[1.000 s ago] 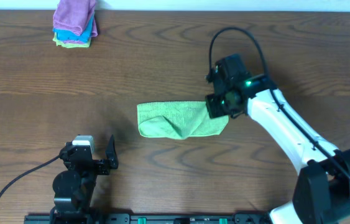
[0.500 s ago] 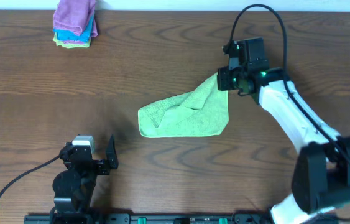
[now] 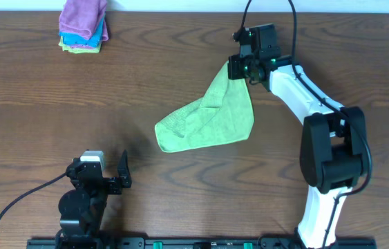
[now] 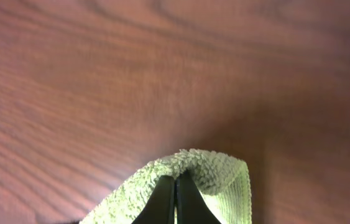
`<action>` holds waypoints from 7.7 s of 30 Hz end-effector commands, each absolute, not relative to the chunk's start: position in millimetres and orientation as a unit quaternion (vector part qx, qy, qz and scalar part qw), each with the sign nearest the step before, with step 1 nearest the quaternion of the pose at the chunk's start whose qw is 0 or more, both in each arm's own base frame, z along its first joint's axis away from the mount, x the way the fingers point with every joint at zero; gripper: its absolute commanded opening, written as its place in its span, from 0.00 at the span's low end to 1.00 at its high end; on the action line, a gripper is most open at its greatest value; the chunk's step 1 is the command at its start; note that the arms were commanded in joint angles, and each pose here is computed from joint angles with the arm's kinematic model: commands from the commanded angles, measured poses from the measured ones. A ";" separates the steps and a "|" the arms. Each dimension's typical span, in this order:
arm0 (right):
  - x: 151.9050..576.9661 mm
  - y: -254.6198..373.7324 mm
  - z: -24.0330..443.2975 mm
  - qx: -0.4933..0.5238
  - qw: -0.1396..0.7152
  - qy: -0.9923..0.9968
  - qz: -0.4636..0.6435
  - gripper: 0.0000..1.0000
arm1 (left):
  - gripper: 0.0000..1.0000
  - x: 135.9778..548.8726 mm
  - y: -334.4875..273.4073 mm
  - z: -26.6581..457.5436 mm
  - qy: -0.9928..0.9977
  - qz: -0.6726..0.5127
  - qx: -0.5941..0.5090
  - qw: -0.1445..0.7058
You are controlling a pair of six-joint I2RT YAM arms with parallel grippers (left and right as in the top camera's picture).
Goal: Fold the cloth
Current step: 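Lift the cloth's right corner upward with the right gripper, then release the cloth and pull the right gripper back, then reach the left gripper to the cloth's left edge and grasp it, then drag the cloth leftward with the left gripper to flatten it, then release the cloth and move the left gripper to its lower-left corner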
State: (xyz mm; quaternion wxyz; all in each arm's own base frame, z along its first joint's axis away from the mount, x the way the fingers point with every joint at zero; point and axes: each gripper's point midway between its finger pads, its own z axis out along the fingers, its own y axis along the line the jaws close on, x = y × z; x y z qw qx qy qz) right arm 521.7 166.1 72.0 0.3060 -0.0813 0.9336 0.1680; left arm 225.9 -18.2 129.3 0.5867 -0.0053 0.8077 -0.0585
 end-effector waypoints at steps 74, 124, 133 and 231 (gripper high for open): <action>146.4 126.5 346.7 -0.201 0.222 0.938 0.176 0.99 | 0.95 211.4 -76.3 127.3 0.790 -0.353 -0.135 0.482; 157.1 109.2 371.8 -0.245 0.329 0.903 0.130 0.99 | 1.00 349.0 -231.9 42.2 0.932 -0.182 0.199 0.241; 164.8 114.0 379.9 -0.216 0.346 0.901 0.147 0.99 | 1.00 347.3 -239.8 40.0 0.927 -0.204 0.207 0.236; 280.0 114.7 296.6 -0.116 0.251 0.960 0.050 0.91 | 0.96 401.2 -126.9 66.1 0.950 -0.241 -0.040 0.192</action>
